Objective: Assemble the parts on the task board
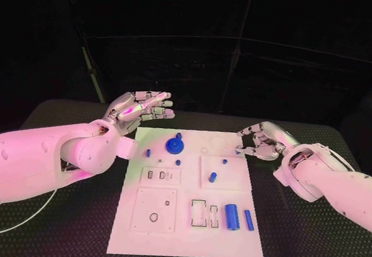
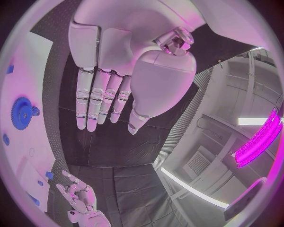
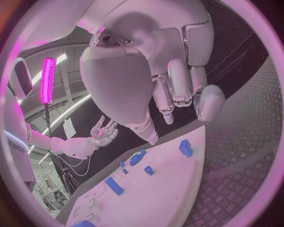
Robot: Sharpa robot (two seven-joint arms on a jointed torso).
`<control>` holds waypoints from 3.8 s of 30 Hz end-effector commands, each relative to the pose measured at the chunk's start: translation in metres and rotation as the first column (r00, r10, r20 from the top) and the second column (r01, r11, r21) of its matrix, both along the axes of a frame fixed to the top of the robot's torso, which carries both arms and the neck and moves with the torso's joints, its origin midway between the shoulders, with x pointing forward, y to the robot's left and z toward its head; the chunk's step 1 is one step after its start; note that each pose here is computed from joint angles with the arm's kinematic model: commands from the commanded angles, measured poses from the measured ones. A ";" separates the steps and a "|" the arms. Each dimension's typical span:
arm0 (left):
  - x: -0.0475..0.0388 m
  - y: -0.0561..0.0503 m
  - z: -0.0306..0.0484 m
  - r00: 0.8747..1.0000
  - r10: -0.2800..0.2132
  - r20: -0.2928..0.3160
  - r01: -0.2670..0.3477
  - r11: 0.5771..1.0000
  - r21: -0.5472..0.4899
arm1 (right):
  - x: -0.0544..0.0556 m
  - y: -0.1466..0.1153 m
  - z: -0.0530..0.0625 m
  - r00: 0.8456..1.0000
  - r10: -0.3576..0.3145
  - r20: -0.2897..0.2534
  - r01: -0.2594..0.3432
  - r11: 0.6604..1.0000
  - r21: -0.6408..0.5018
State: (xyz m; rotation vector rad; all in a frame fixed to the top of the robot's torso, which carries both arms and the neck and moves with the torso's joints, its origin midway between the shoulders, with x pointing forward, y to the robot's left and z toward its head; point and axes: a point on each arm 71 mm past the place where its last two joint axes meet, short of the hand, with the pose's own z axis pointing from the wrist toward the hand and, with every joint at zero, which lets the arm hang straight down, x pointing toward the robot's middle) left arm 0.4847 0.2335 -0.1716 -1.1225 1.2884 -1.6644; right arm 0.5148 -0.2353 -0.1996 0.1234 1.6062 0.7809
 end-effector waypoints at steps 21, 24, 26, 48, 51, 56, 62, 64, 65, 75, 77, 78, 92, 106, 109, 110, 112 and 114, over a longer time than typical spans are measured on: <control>0.0034 0.000 -0.0039 1.000 -0.008 0.000 0.008 1.000 -0.005 | 0.017 -0.015 -0.015 0.996 0.057 -0.062 -0.059 0.998 -0.016; 0.0037 0.001 -0.0040 1.000 -0.006 0.000 0.006 1.000 -0.005 | 0.017 -0.015 -0.017 0.996 0.061 -0.069 -0.062 0.998 -0.017; 0.0039 0.001 -0.0041 1.000 -0.005 0.000 0.005 1.000 -0.004 | 0.017 -0.014 -0.017 0.995 0.063 -0.073 -0.064 0.998 -0.017; 0.0049 0.001 -0.0046 1.000 -0.004 0.000 0.004 1.000 -0.003 | 0.022 -0.008 -0.024 0.994 0.048 -0.103 -0.052 0.998 -0.035; 0.0050 0.001 -0.0046 1.000 -0.003 0.000 0.003 1.000 -0.003 | 0.022 -0.009 -0.025 0.993 0.045 -0.105 -0.049 0.998 -0.039; 0.0051 0.001 -0.0047 1.000 -0.003 -0.001 0.003 1.000 -0.003 | 0.023 -0.010 -0.026 0.994 0.036 -0.103 -0.041 0.998 -0.043; 0.0052 0.001 -0.0047 1.000 -0.004 -0.001 0.004 1.000 -0.003 | 0.024 -0.010 -0.026 0.994 0.034 -0.105 -0.039 0.998 -0.045; 0.0053 0.001 -0.0048 1.000 -0.003 -0.001 0.003 1.000 -0.003 | 0.024 -0.009 -0.027 0.994 0.034 -0.106 -0.039 0.998 -0.045; 0.0053 0.001 -0.0048 1.000 -0.003 -0.001 0.003 1.000 -0.003 | 0.024 -0.009 -0.027 0.994 0.034 -0.106 -0.039 0.998 -0.045; 0.0052 0.001 -0.0047 1.000 -0.004 -0.001 0.004 1.000 -0.003 | 0.025 -0.007 -0.028 0.993 0.039 -0.114 -0.044 0.998 -0.046; 0.0053 0.001 -0.0047 1.000 -0.004 -0.001 0.004 1.000 -0.003 | 0.026 -0.006 -0.028 0.993 0.040 -0.115 -0.045 0.998 -0.046; 0.0053 0.001 -0.0047 1.000 -0.004 -0.001 0.004 1.000 -0.003 | 0.026 -0.006 -0.028 0.993 0.039 -0.115 -0.045 0.998 -0.046; 0.0052 0.001 -0.0047 1.000 -0.004 0.000 0.004 1.000 -0.003 | 0.026 -0.004 -0.029 0.993 0.032 -0.114 -0.038 0.998 -0.054; 0.0052 0.001 -0.0047 1.000 -0.004 -0.001 0.004 1.000 -0.003 | 0.027 -0.003 -0.028 0.996 0.012 -0.089 -0.017 0.998 -0.053; 0.0052 0.001 -0.0047 1.000 -0.004 -0.001 0.004 1.000 -0.003 | 0.026 -0.002 -0.027 0.997 0.006 -0.073 -0.010 0.999 -0.048; 0.0052 0.001 -0.0047 1.000 -0.004 -0.001 0.004 1.000 -0.003 | 0.026 -0.002 -0.026 0.998 0.005 -0.067 -0.008 0.999 -0.046; 0.0052 0.001 -0.0047 1.000 -0.003 -0.001 0.003 1.000 -0.003 | 0.024 -0.001 -0.024 0.999 0.002 -0.051 -0.004 0.999 -0.039; 0.0051 0.002 -0.0046 1.000 -0.002 -0.001 0.002 1.000 -0.003 | 0.021 0.001 -0.020 0.999 0.001 -0.034 -0.002 1.000 -0.024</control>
